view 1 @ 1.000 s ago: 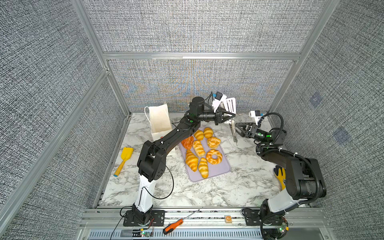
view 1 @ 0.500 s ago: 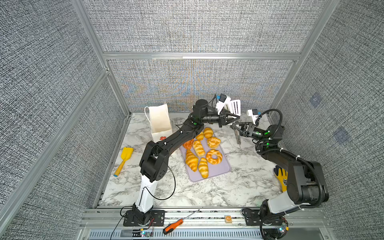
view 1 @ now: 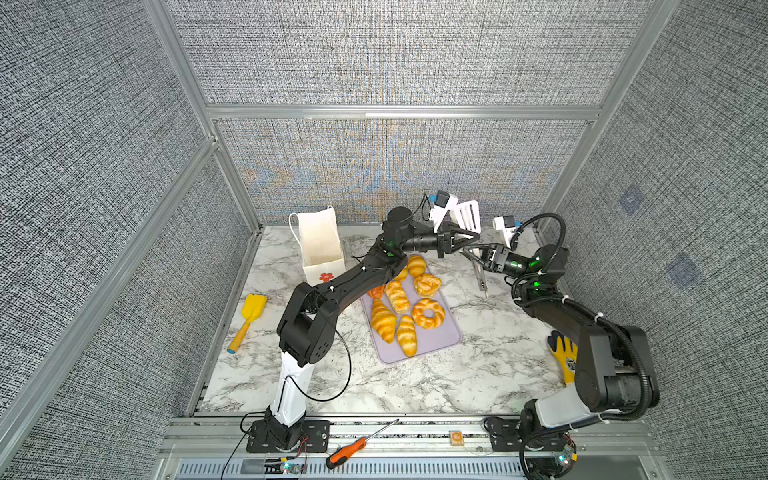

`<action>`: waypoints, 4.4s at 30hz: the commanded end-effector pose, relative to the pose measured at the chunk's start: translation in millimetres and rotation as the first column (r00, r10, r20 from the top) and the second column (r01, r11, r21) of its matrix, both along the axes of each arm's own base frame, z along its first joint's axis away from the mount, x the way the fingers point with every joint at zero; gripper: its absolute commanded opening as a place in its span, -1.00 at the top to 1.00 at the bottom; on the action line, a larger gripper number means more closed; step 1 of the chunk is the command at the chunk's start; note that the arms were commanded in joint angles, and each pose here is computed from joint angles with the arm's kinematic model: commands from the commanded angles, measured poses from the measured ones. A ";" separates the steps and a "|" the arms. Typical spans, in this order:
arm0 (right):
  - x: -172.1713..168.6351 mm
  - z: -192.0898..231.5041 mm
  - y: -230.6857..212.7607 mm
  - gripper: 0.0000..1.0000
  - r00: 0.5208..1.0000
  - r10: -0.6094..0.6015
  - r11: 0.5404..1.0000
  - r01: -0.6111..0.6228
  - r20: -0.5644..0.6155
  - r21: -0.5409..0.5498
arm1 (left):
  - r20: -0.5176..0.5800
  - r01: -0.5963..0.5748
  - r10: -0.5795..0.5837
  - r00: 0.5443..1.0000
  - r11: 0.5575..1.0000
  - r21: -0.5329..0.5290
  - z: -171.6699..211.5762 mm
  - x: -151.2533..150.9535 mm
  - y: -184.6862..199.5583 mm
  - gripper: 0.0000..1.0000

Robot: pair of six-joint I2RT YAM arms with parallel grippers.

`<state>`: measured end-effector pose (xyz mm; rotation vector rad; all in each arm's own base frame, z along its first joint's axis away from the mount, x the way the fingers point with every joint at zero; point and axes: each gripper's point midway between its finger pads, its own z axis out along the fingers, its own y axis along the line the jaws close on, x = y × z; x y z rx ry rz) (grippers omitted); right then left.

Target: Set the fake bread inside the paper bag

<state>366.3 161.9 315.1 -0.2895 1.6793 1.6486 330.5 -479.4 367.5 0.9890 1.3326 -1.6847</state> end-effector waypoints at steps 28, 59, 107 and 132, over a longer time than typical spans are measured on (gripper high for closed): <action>-0.9 5.1 -10.8 -0.13 0.991 -0.113 0.974 0.125 0.073 -0.189 | -0.020 -0.009 0.007 1.000 0.996 -0.092 7.8 -0.3 19.0 0.27; 5.7 -52.6 -58.6 -0.10 0.937 -0.350 0.769 0.289 0.003 -0.570 | -0.143 -0.257 0.268 0.953 0.962 0.087 -43.2 42.4 54.6 -0.28; -75.8 -167.0 -41.7 -0.08 0.956 -0.273 0.214 -0.047 -0.106 -0.976 | 0.214 -0.659 0.626 0.750 0.676 0.330 -41.9 43.5 99.7 -0.98; -89.0 -201.1 -21.7 -0.04 0.930 -0.270 0.065 -0.241 -0.250 -0.968 | 0.434 -0.922 0.818 0.378 0.291 0.255 3.3 -6.5 243.2 -0.98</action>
